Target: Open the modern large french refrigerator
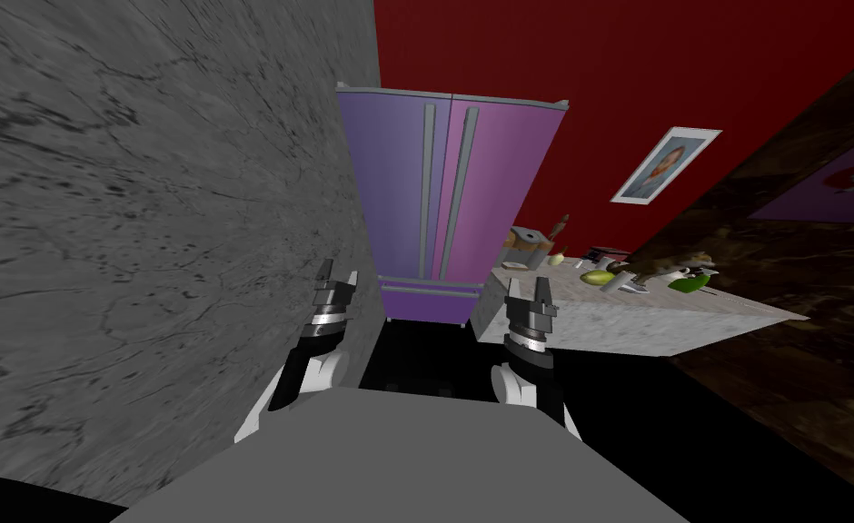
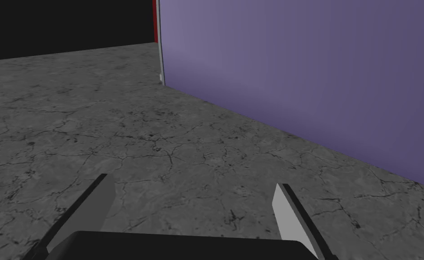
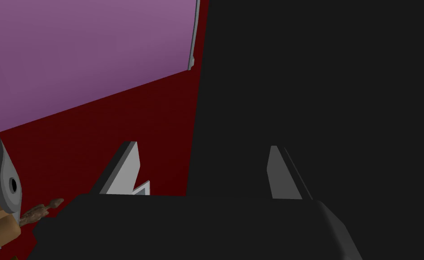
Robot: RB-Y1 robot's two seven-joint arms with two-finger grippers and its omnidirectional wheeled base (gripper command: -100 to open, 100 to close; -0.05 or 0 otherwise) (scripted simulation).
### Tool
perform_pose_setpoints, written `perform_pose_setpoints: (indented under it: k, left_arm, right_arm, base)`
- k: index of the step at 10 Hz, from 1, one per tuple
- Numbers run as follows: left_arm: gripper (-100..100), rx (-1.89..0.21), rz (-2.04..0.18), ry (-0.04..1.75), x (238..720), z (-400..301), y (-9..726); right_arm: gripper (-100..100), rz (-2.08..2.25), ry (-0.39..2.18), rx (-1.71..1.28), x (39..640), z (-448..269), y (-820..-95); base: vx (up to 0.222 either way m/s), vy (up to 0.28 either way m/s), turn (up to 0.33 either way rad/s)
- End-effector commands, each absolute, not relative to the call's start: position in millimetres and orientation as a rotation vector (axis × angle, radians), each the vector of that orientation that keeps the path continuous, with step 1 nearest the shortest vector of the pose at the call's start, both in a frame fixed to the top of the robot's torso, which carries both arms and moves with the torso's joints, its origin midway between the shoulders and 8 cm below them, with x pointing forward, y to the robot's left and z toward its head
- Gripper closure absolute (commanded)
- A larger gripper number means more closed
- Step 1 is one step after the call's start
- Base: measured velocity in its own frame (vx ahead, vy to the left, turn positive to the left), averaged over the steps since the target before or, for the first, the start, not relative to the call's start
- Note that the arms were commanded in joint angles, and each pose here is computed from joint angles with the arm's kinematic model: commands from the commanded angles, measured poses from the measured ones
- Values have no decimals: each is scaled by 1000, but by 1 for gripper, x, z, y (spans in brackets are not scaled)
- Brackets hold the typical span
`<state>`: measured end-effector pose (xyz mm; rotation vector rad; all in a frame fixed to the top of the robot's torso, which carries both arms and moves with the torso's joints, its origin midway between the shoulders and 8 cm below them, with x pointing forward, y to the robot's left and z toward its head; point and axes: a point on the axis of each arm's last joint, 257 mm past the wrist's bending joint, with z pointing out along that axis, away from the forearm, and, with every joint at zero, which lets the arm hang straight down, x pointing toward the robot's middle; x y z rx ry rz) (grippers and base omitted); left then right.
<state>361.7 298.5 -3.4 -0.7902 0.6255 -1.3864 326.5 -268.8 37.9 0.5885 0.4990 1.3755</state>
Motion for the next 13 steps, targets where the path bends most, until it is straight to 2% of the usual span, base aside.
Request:
perform_pose_setpoints:
  k: [1,9,10,13]
  left_arm:
    - [0,-790,-1386,626,362,-3,299]
    - [0,-790,-1387,625,362,-3,299]
    - [-100,-780,-1380,658,366,-12,298]
    - [-100,-780,-1364,701,374,-34,300]
  right_arm:
    - [0,1376,499,588,326,38,-269]
    - [0,1376,499,588,326,38,-269]
    - [0,1376,499,588,326,38,-269]
    - [0,1375,499,589,326,38,-269]
  base:
    - [0,0,0]
    - [0,0,0]
    - [32,5,-7]
    - [56,14,-9]
